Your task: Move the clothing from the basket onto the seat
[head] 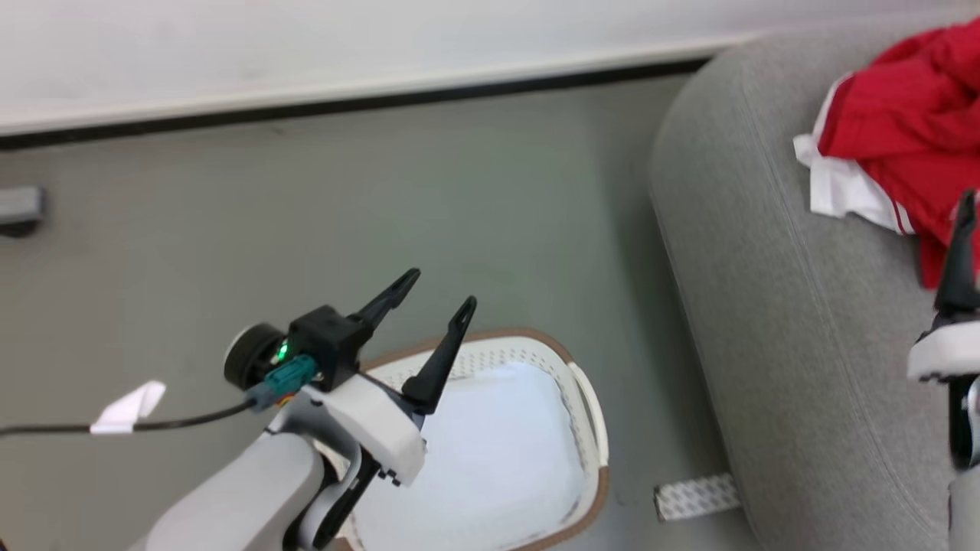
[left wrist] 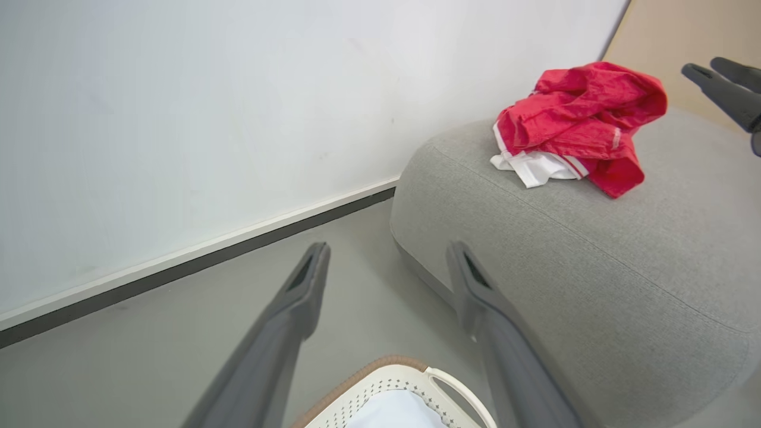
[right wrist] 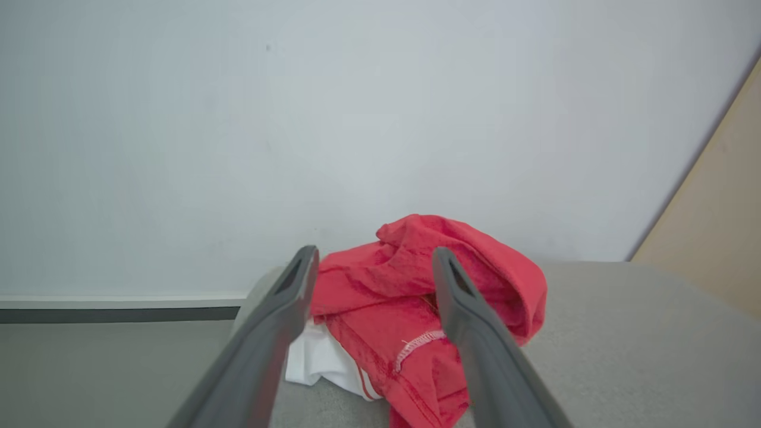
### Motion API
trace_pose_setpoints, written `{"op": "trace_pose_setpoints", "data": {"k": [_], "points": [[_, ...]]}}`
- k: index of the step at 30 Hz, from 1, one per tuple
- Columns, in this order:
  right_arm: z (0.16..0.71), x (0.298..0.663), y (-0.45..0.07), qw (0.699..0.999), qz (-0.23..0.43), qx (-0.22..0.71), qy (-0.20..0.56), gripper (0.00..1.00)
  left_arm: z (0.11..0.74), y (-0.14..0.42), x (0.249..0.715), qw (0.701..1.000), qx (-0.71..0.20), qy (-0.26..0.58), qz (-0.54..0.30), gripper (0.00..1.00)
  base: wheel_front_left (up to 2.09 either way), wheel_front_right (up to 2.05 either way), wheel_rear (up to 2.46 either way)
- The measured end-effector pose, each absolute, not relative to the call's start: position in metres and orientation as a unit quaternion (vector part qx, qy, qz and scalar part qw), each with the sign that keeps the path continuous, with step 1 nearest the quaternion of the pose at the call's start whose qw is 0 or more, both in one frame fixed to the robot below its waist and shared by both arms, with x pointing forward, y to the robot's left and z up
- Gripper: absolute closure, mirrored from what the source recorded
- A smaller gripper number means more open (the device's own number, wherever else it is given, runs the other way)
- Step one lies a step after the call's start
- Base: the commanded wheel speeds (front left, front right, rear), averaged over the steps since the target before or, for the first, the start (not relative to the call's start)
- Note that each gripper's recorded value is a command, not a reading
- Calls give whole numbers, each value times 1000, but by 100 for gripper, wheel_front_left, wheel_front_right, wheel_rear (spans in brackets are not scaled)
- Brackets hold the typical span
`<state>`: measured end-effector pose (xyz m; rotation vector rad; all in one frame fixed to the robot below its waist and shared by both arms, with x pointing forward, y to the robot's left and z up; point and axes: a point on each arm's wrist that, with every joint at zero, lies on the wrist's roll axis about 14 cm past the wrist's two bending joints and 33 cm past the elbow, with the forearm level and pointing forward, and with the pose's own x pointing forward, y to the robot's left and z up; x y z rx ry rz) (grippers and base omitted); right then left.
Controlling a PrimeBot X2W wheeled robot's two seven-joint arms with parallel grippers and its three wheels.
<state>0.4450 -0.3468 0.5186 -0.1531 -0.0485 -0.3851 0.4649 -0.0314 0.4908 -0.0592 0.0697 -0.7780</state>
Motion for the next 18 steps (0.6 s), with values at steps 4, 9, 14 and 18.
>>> {"op": "trace_pose_setpoints", "data": {"k": [4, 9, 14, 18], "points": [[525, 445, -310, 987, -141, -68, -42, 0, 498, -7, 458, 940, -34, 28, -338, 0, 0, 0, 0], [528, 444, -262, 994, -76, -44, -59, 0, 501, 30, 446, 959, -49, 25, -277, 0, 0, 0, 0], [521, 434, -219, 998, -17, -40, -55, 0, 494, 74, 430, 977, -50, 34, -205, 0, 0, 0, 0], [513, 420, -196, 999, 14, -24, -46, 0, 499, 101, 416, 985, -55, 23, -162, 0, 0, 0, 0]]}}
